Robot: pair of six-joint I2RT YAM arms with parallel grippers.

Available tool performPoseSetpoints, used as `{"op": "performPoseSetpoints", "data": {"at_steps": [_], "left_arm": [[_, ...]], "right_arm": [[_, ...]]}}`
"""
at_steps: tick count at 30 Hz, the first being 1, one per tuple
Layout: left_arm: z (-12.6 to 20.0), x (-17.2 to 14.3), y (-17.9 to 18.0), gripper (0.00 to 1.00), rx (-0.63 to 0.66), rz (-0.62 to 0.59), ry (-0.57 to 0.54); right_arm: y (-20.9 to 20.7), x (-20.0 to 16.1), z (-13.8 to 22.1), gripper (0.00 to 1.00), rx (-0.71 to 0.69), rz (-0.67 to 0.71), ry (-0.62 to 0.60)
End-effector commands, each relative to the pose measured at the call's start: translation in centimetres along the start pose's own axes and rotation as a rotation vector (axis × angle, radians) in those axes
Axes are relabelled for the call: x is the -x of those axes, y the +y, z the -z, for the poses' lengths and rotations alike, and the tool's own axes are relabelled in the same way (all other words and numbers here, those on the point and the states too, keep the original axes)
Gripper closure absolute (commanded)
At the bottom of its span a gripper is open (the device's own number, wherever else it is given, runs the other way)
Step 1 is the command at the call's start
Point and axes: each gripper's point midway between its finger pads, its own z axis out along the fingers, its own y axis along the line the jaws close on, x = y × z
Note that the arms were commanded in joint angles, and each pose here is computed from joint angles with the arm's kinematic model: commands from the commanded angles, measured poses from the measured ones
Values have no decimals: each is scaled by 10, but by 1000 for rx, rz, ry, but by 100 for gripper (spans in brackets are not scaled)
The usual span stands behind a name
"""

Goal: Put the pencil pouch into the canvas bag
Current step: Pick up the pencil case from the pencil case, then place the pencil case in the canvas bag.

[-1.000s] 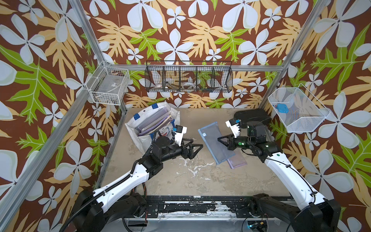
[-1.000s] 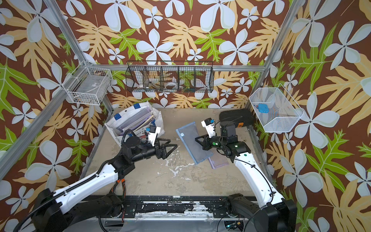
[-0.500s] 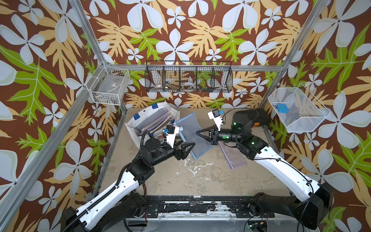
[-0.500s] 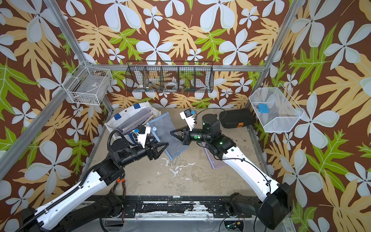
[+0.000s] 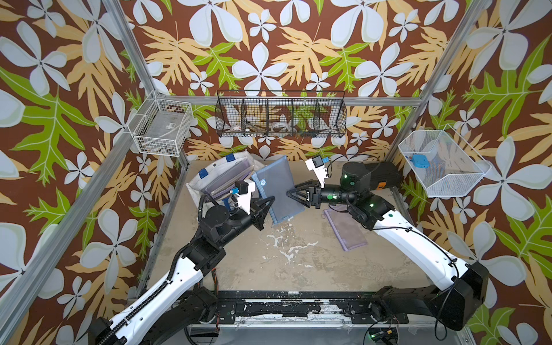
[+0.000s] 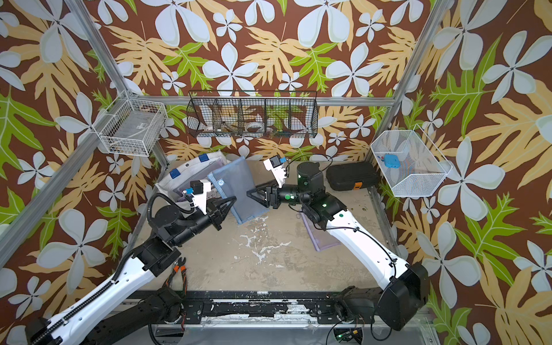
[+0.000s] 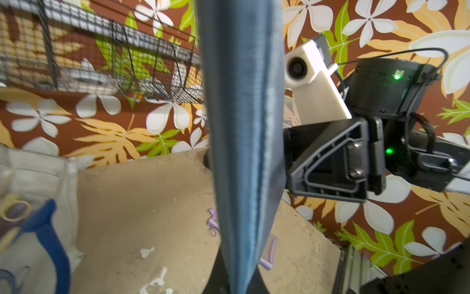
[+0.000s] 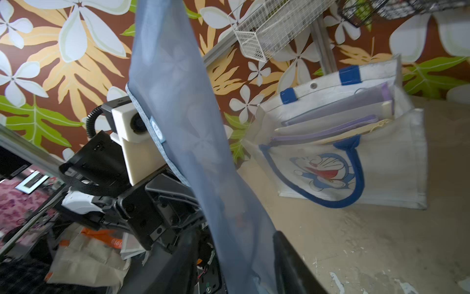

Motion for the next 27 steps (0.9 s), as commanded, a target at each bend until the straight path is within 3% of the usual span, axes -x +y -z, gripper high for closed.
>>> {"op": "performPoseSetpoints", "data": {"at_steps": [1, 2, 5, 10, 14, 17, 21, 27], "left_arm": [[1, 6, 28, 100, 139, -144, 97], [3, 10, 38, 100, 195, -205, 124], [7, 23, 60, 100, 331, -357, 196], [10, 49, 101, 100, 553, -566, 327], [24, 58, 153, 100, 837, -744, 436], [25, 62, 176, 100, 885, -769, 459], [18, 43, 206, 100, 947, -847, 596], [2, -1, 230, 100, 884, -855, 721]], "right_arm": [[-32, 0, 13, 6, -251, 109, 71], [-41, 2, 19, 0, -333, 138, 91], [-53, 7, 35, 0, -452, 192, 99], [-57, -5, 45, 0, -484, 203, 81], [-64, -23, 49, 0, -469, 182, 121], [-71, -30, 57, 0, -462, 174, 133], [-75, -32, 72, 0, -467, 180, 115], [-81, -33, 79, 1, -457, 178, 85]]}}
